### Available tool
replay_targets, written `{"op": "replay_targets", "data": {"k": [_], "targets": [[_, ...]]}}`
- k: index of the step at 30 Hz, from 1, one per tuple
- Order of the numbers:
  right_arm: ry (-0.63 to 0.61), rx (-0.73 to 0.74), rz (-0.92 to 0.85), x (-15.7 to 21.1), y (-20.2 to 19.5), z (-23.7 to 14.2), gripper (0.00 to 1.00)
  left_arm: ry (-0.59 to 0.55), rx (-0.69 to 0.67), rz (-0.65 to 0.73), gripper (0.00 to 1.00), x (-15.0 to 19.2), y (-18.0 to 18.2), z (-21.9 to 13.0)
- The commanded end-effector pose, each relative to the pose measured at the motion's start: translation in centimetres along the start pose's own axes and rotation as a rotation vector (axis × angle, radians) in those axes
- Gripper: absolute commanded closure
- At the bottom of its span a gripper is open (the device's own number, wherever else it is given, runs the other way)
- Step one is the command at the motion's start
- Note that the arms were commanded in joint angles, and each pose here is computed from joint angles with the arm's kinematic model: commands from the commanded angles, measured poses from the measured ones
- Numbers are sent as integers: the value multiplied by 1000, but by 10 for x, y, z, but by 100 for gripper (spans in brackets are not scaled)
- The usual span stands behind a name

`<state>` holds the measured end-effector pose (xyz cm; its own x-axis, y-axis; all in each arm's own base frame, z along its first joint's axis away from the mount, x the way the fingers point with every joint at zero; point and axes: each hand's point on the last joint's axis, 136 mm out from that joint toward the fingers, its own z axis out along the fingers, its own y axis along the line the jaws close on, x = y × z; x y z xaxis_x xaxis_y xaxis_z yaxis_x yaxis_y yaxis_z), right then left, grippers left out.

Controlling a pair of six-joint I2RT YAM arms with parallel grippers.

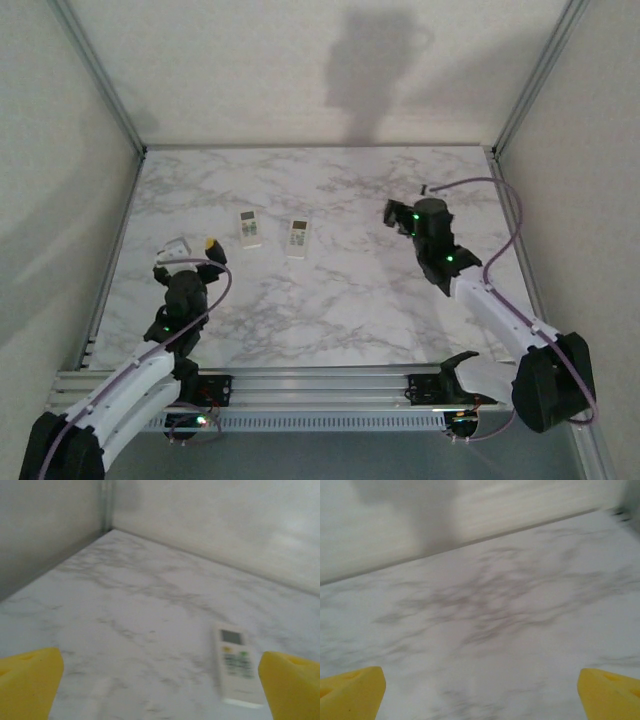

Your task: Load the batteries into the remote control

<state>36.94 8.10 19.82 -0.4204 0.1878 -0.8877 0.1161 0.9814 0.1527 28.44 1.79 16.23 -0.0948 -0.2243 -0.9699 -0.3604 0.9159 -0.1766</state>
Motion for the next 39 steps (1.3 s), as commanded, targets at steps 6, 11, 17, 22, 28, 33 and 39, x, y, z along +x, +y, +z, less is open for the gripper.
{"op": "replay_targets", "data": {"k": [6, 11, 17, 22, 28, 33, 39], "targets": [[-32, 102, -258, 21, -46, 64, 1, -152, 94, 7, 1, -10, 15, 27], [6, 32, -187, 21, -55, 69, 1, -119, 158, 75, 1, -8, -8, 62], [18, 34, -160, 60, -72, 39, 1, -37, 146, 51, 0, 17, -1, 94], [-1, -4, -172, 65, -68, 55, 1, -39, 156, 48, 1, 17, -1, 96], [-49, -12, -226, 57, -65, 57, 1, -38, 155, 49, 1, 17, -2, 96], [-38, -8, -132, 81, -89, 73, 1, -37, 155, 49, 1, 17, -2, 96], [-41, -11, -160, 79, -84, 74, 1, -36, 156, 51, 1, 17, -2, 96]]}}
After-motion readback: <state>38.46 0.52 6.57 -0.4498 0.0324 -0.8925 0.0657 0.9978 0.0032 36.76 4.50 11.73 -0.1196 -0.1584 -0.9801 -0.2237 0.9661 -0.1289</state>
